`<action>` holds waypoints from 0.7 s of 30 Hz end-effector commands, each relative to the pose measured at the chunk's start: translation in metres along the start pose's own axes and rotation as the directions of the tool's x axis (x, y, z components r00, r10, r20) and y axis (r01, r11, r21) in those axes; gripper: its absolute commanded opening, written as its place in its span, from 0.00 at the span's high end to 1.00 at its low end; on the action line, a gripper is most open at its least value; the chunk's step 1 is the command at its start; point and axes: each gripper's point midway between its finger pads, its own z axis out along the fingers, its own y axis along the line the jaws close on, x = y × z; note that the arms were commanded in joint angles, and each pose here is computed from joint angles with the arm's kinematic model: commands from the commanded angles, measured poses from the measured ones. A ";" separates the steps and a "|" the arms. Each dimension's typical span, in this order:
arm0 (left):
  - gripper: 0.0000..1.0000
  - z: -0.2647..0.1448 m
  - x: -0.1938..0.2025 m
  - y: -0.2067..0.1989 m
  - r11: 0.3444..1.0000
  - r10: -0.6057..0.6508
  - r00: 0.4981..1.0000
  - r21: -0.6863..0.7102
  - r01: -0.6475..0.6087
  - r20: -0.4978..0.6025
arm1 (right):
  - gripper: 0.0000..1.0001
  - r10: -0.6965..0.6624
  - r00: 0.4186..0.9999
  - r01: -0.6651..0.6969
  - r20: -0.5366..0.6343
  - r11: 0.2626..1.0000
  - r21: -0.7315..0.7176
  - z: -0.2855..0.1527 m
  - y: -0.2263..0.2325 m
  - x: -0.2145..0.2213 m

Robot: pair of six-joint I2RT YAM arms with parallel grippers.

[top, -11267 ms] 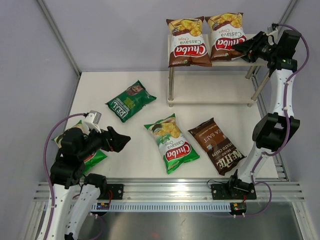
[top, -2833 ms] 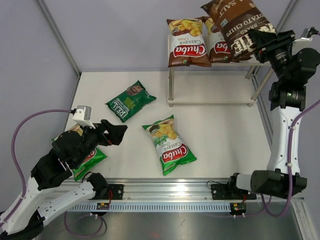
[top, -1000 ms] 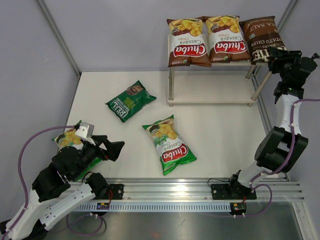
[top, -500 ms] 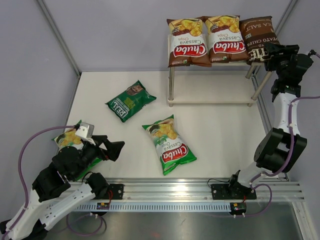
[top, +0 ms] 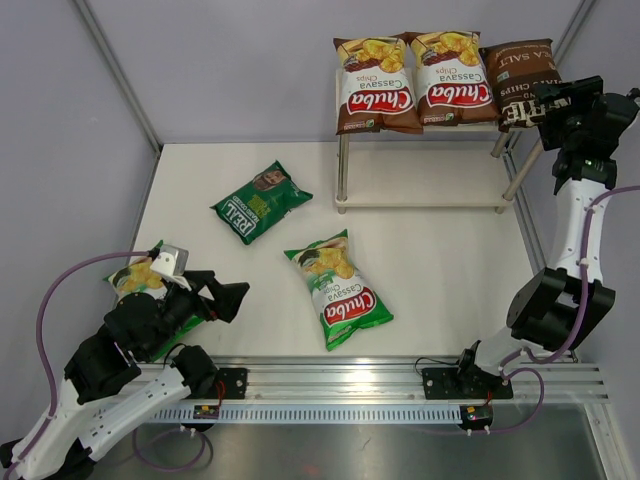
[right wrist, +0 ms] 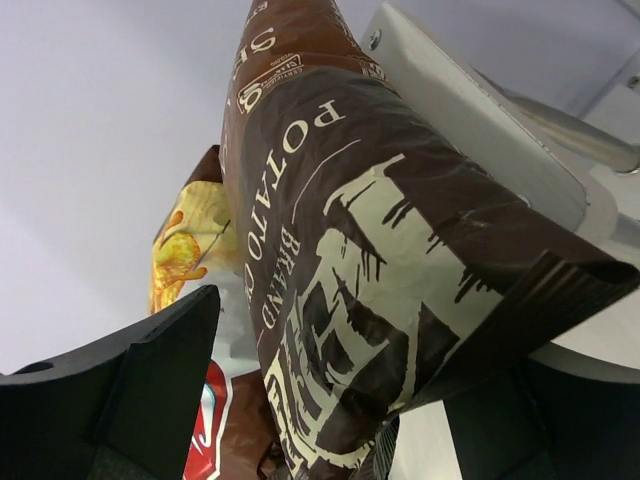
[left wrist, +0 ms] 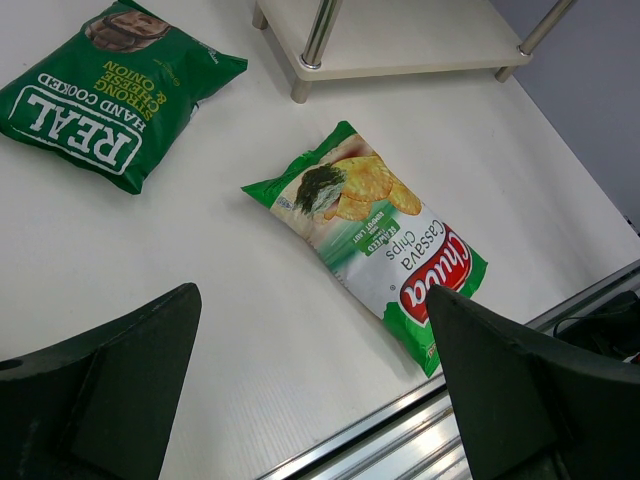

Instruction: Place and organize the chips bags onto the shelf

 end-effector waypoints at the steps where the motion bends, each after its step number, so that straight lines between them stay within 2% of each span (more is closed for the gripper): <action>1: 0.01 0.000 -0.011 -0.007 0.999 -0.005 0.999 0.034 0.004 0.043 | 0.11 -0.126 0.992 0.126 0.006 0.990 0.059 -0.014 0.008 -0.010; 5: 0.01 -0.001 -0.012 -0.007 0.999 -0.008 0.999 0.034 0.006 0.047 | 0.18 -0.165 0.986 0.165 -0.007 0.980 0.111 -0.019 0.005 -0.013; 10: 0.01 0.000 -0.012 -0.007 0.999 -0.007 0.999 0.034 0.006 0.045 | 0.25 -0.152 0.987 0.157 -0.051 0.980 0.126 -0.020 0.002 -0.006; 15: 0.01 -0.001 -0.012 -0.007 0.999 -0.010 0.999 0.032 0.008 0.049 | 0.20 -0.135 0.989 0.144 -0.060 0.975 0.169 -0.023 -0.007 -0.004; 19: 0.01 -0.001 -0.011 -0.006 0.999 -0.007 0.999 0.032 0.006 0.046 | 0.21 -0.165 0.985 0.172 -0.055 0.970 0.172 -0.029 -0.005 -0.007; 21: 0.01 0.000 -0.010 -0.007 0.999 -0.008 0.999 0.033 0.007 0.043 | 0.25 -0.172 0.984 0.179 -0.056 0.971 0.160 -0.032 -0.002 -0.008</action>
